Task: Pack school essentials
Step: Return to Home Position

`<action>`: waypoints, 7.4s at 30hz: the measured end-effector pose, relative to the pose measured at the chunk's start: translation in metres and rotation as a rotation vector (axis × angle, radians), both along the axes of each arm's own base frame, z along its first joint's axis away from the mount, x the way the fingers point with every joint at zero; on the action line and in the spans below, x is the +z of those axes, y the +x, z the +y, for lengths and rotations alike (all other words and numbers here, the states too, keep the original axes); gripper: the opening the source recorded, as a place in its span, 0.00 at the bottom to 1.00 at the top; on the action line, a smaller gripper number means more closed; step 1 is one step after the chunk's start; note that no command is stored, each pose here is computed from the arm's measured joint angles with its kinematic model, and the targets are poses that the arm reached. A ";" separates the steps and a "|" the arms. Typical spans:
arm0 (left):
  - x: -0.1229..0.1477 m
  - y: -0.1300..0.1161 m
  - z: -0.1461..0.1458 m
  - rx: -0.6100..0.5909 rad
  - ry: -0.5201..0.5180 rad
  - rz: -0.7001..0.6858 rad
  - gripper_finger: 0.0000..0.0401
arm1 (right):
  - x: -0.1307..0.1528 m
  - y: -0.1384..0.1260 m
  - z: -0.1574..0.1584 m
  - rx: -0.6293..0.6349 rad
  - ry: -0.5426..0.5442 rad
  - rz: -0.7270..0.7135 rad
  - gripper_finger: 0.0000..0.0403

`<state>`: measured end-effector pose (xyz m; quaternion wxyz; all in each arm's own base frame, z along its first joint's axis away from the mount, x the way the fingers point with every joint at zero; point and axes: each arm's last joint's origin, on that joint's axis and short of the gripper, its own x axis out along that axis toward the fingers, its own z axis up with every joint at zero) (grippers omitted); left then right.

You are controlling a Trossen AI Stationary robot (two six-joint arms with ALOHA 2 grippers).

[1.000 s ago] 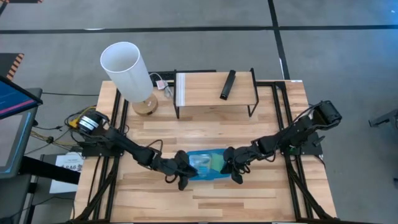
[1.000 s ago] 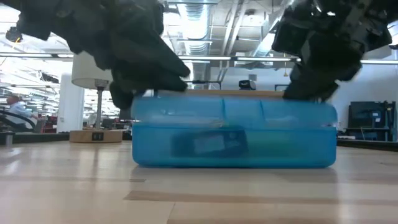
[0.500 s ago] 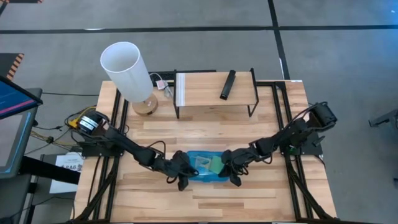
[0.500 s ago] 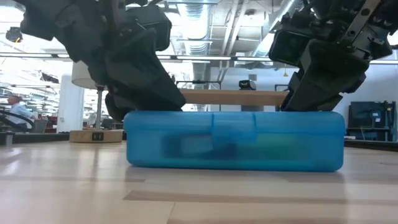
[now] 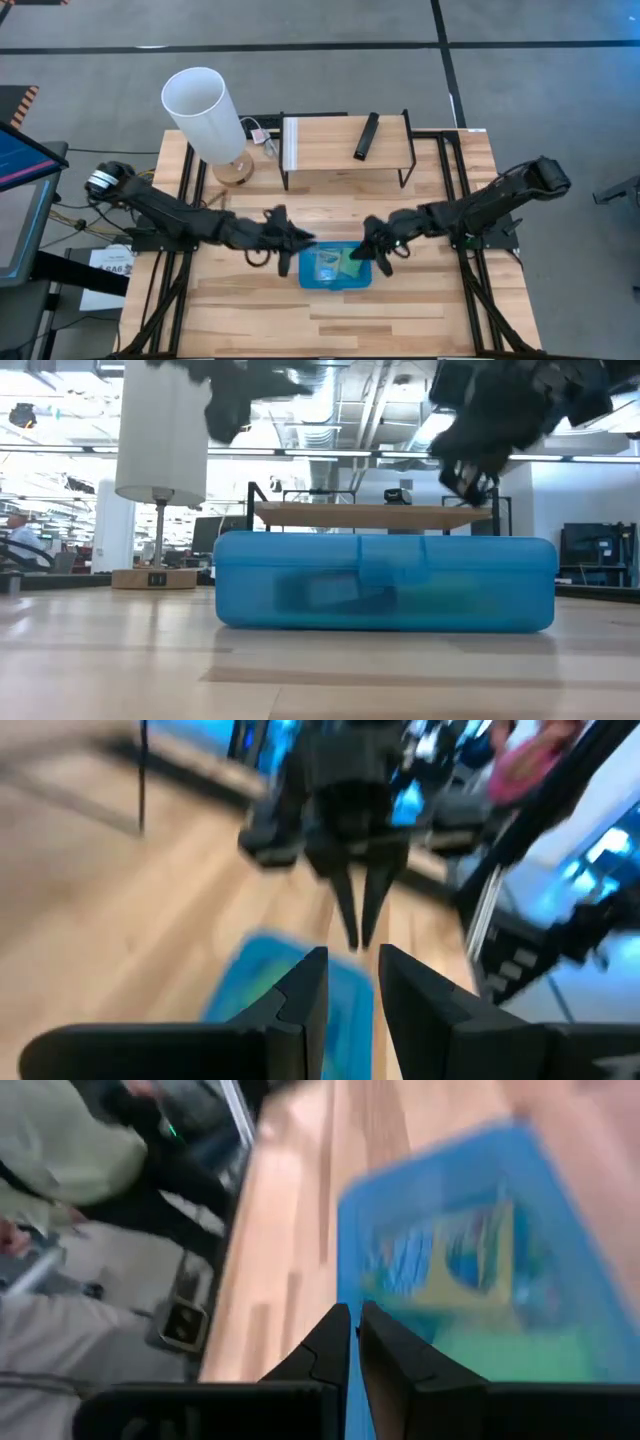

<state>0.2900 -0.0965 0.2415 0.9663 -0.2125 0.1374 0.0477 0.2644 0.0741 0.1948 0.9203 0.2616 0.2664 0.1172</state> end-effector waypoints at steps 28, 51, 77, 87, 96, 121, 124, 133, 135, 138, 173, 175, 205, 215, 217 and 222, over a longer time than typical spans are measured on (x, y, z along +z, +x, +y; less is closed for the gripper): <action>0.120 -0.079 0.082 0.097 0.349 -0.459 0.00 | 0.112 -0.131 -0.097 -0.510 -0.287 -0.362 0.01; 0.097 -0.155 0.125 0.249 0.384 -0.599 0.00 | 0.112 -0.250 -0.084 -0.829 -0.312 -0.561 0.00; -0.024 -0.196 0.114 0.147 0.419 -0.617 0.00 | 0.045 -0.209 -0.097 -0.784 -0.332 -0.342 0.01; -0.026 -0.195 0.115 0.167 0.525 -0.579 0.00 | 0.045 -0.210 -0.100 -0.981 -0.087 -0.356 0.07; -0.033 -0.193 0.115 0.143 0.544 -0.505 0.00 | 0.030 -0.212 -0.100 -0.985 -0.155 -0.185 0.08; -0.050 -0.190 0.114 0.068 0.487 -0.492 0.00 | -0.023 -0.171 -0.104 -0.665 -0.490 -0.459 0.08; -0.050 -0.190 0.114 0.068 0.485 -0.492 0.00 | -0.025 -0.171 -0.103 -0.640 -0.502 -0.467 0.08; -0.050 -0.190 0.114 0.085 0.469 -0.496 0.00 | -0.025 -0.170 -0.101 -0.567 -0.509 -0.497 0.08; -0.050 -0.190 0.115 0.096 0.469 -0.495 0.00 | -0.025 -0.170 -0.100 -0.538 -0.502 -0.509 0.08; -0.050 -0.190 0.115 0.111 0.480 -0.490 0.00 | -0.024 -0.170 -0.100 -0.534 -0.500 -0.522 0.08; -0.084 -0.187 0.117 0.080 0.413 -0.106 0.00 | -0.027 -0.170 -0.102 -0.564 -0.518 -0.466 0.08; -0.084 -0.187 0.117 0.081 0.414 -0.105 0.00 | -0.027 -0.170 -0.102 -0.564 -0.518 -0.466 0.08; -0.083 -0.187 0.117 0.081 0.414 -0.106 0.00 | -0.027 -0.170 -0.102 -0.565 -0.517 -0.465 0.08; -0.083 -0.187 0.117 0.081 0.414 -0.106 0.00 | -0.027 -0.170 -0.102 -0.566 -0.518 -0.465 0.08; -0.083 -0.187 0.117 0.081 0.414 -0.106 0.00 | -0.027 -0.170 -0.102 -0.565 -0.517 -0.465 0.08; -0.083 -0.187 0.117 0.081 0.414 -0.107 0.00 | -0.027 -0.170 -0.102 -0.566 -0.518 -0.465 0.08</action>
